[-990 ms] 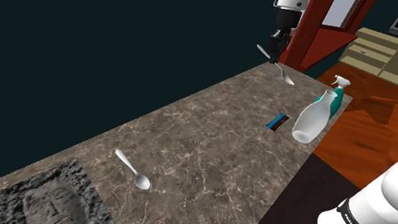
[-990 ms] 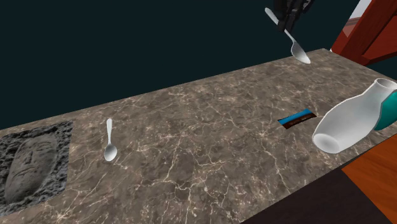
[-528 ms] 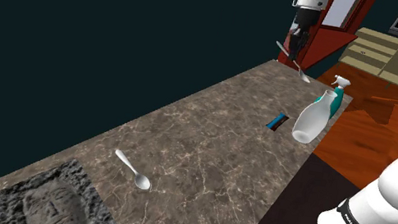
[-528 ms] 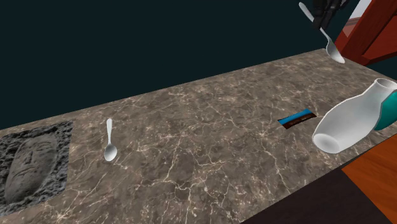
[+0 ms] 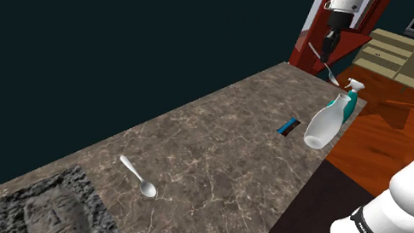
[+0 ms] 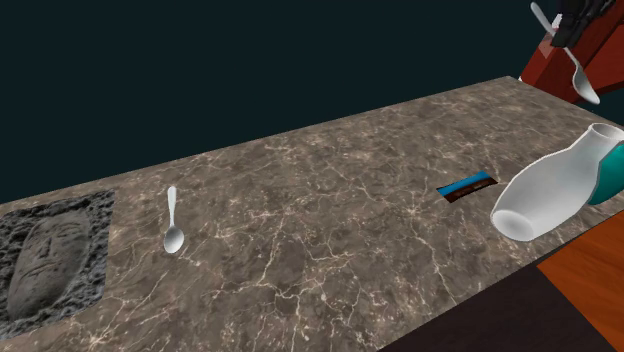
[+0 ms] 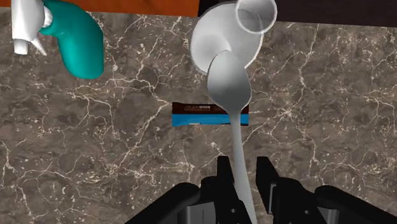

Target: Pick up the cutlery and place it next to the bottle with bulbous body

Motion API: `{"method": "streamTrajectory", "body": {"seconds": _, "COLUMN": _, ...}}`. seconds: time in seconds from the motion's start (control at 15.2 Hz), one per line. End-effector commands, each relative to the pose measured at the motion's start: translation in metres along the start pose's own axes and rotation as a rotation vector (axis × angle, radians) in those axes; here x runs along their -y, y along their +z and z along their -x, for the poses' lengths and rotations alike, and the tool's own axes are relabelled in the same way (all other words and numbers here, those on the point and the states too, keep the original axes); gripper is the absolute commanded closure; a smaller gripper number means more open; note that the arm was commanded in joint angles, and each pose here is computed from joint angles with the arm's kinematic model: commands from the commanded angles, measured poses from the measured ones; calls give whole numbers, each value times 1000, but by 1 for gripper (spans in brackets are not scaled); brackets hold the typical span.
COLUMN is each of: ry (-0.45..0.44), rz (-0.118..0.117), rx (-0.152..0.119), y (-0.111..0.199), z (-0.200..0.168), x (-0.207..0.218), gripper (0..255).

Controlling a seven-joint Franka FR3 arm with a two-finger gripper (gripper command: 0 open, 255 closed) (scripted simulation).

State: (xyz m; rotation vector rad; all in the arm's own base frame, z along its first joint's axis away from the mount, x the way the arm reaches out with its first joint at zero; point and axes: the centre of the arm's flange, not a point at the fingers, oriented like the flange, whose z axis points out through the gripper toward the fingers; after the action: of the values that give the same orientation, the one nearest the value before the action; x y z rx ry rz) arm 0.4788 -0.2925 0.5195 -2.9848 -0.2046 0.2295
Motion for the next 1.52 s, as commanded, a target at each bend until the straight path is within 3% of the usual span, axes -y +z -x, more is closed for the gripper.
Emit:
{"method": "streamTrajectory", "body": {"seconds": 0.0, "ry": -2, "rz": 0, "rx": 0, "y": -4, "z": 12, "x": -23, "gripper": 255}}
{"method": "streamTrajectory", "body": {"seconds": 0.4, "ry": -2, "rz": 0, "rx": 0, "y": -10, "z": 40, "x": -89, "gripper": 255}}
{"method": "streamTrajectory", "body": {"seconds": 1.45, "ry": -2, "rz": 0, "rx": 0, "y": 73, "z": 28, "x": -102, "gripper": 255}}
